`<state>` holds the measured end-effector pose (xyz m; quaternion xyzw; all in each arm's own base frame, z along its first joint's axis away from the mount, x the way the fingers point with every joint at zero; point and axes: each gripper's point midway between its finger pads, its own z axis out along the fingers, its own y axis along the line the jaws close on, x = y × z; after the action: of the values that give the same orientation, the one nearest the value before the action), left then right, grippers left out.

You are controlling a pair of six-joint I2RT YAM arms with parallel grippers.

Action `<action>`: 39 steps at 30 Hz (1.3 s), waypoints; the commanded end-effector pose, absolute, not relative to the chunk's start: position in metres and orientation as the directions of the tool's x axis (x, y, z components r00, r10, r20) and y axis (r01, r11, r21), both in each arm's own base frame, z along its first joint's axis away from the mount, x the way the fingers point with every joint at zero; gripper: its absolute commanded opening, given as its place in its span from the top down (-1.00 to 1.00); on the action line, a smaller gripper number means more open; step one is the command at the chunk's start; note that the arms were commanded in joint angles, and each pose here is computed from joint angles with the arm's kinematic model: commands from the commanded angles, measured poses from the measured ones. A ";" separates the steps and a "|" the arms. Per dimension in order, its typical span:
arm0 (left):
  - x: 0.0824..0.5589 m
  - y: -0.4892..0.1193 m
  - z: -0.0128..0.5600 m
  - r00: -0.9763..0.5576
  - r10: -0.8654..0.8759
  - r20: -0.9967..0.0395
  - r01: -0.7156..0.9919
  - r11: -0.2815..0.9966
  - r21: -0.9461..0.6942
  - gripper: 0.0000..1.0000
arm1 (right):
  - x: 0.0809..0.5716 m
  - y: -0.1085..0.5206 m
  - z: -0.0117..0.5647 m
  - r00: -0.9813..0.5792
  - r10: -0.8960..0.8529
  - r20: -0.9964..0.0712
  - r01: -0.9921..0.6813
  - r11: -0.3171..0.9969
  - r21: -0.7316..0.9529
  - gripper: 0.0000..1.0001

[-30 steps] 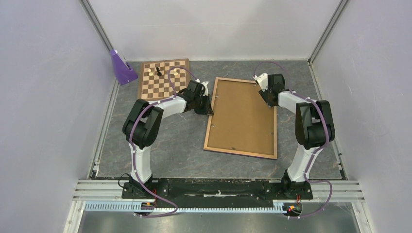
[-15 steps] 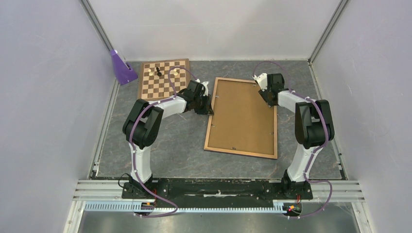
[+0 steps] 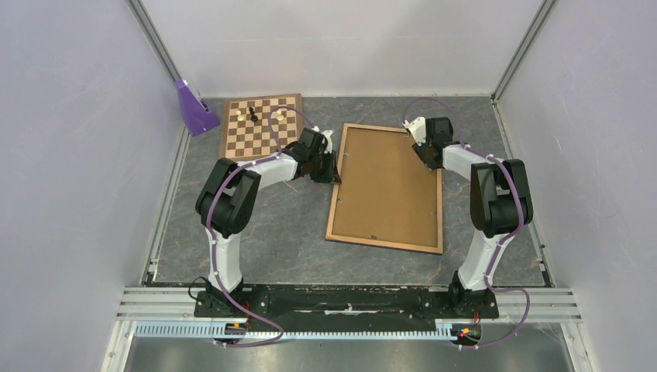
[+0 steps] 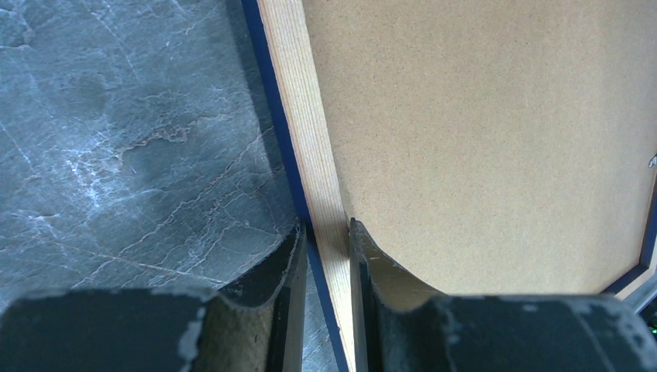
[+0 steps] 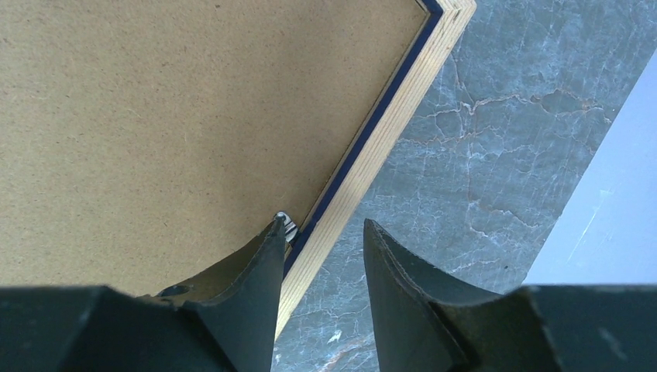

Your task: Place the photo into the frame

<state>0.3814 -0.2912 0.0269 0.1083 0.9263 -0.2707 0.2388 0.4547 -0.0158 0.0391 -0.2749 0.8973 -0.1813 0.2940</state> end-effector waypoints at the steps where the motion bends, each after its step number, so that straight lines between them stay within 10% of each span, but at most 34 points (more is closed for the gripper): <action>1: 0.377 -0.298 0.026 -0.853 0.126 -0.507 0.387 0.803 -0.453 0.95 | 0.474 -0.038 0.062 -0.672 -0.597 -0.438 -0.293 0.758 -0.583 0.10; 39: 0.379 -0.295 0.028 -0.846 0.131 -0.517 0.391 0.811 -0.435 0.95 | 0.450 -0.038 0.058 -0.672 -0.604 -0.429 -0.312 0.755 -0.576 -0.06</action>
<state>0.3817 -0.2945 0.0269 0.1114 0.9245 -0.2728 0.2418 0.4521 -0.0285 0.0450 -0.2712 0.8881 -0.2175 0.3006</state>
